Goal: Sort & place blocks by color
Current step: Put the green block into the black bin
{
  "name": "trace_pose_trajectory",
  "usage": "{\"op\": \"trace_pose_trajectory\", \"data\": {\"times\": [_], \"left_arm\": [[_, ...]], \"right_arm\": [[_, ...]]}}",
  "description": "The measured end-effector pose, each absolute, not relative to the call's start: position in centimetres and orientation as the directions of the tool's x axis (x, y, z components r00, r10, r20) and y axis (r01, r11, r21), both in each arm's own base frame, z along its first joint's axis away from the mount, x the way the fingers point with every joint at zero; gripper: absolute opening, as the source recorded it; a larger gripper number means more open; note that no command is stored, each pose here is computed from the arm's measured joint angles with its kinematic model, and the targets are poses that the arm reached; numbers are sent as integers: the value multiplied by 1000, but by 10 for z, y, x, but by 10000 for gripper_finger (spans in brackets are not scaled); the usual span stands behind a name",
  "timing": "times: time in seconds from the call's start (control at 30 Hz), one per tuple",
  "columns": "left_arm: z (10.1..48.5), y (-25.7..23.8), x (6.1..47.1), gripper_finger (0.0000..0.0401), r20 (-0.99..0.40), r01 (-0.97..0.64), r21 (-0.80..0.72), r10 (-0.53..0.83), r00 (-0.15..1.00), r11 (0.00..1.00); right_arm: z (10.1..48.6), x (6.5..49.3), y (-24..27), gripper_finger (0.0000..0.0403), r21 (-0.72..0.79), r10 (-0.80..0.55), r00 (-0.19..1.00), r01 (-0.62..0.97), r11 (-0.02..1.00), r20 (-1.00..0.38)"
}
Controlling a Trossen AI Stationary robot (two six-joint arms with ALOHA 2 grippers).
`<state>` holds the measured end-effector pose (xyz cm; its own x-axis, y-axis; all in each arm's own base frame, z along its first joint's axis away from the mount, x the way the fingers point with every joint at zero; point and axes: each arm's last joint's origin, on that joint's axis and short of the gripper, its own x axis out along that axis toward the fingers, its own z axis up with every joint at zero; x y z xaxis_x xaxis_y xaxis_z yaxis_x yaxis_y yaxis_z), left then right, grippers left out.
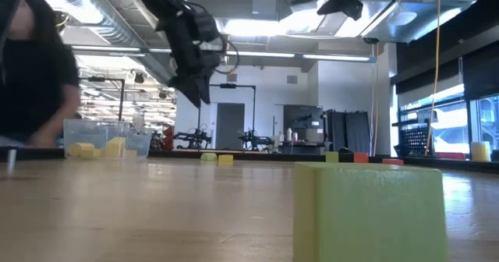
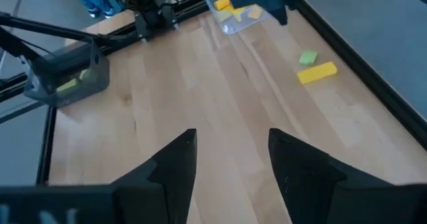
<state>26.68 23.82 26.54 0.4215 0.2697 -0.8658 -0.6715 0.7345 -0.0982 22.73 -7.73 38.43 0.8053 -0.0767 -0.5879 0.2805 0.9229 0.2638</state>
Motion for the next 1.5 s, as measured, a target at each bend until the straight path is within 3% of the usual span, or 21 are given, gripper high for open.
{"op": "trace_pose_trajectory", "data": {"times": [0.1, 0.3, 0.43, 0.57, 0.8, 1.1, 1.5], "left_arm": [[258, 245, 275, 178, -882, -574, -45, 237, 406, 817], [243, 253, 284, 179, -899, -230, 145, 226, 375, 962], [232, 253, 290, 180, -910, 34, 236, 209, 359, 971], [215, 257, 295, 181, -922, 191, 265, 191, 337, 945], [195, 269, 303, 178, -917, 258, 354, 280, 284, 899], [176, 272, 307, 177, -931, 419, 348, 256, 260, 839], [171, 278, 311, 177, -914, 470, 399, 295, 280, 787]], "right_arm": [[384, 227, -78, 185, 254, -93, 802, 293, 922, -590], [384, 227, -78, 185, 253, -93, 802, 292, 922, -590], [384, 227, -78, 185, 236, -92, 802, 281, 930, -590], [384, 227, -78, 185, 212, -92, 802, 265, 941, -591], [384, 227, -78, 185, 209, -92, 801, 262, 942, -591], [384, 227, -78, 185, 209, -91, 801, 261, 942, -592], [384, 227, -78, 185, 209, -90, 801, 261, 943, -591]]}}
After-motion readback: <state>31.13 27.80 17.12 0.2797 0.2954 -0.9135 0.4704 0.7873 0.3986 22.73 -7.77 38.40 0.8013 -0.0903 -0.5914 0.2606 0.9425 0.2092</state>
